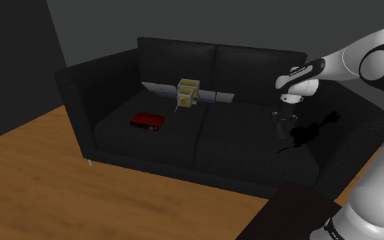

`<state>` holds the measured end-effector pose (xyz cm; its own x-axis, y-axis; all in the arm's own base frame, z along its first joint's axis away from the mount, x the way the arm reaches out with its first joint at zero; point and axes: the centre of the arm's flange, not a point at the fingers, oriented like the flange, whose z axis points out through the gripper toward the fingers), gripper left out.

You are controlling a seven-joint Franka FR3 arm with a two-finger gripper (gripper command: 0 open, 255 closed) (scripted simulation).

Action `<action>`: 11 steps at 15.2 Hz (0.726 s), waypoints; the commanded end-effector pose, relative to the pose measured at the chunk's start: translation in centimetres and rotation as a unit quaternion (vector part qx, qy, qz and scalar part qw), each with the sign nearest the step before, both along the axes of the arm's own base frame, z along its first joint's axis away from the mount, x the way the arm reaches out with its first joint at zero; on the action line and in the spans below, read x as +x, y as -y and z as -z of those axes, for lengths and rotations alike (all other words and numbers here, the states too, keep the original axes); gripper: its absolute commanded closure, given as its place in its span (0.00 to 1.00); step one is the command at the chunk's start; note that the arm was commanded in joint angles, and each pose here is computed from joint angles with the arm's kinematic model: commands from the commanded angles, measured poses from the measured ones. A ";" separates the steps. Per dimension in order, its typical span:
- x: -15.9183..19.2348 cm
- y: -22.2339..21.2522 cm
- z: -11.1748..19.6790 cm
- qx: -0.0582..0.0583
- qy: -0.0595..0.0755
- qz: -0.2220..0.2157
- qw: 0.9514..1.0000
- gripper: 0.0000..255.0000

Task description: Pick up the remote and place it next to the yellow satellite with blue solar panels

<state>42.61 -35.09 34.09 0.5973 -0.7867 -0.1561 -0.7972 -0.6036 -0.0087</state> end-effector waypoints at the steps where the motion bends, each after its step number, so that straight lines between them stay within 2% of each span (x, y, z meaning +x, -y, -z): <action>1: 0.0 0.0 -1.1 0.000 0.000 0.000 1.000 1.00; 11: 0.0 0.0 -6.4 0.000 0.000 0.000 1.000 1.00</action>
<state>42.62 -35.03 39.86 0.5974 -0.7865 -0.1564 -0.7971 -0.6037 -0.0089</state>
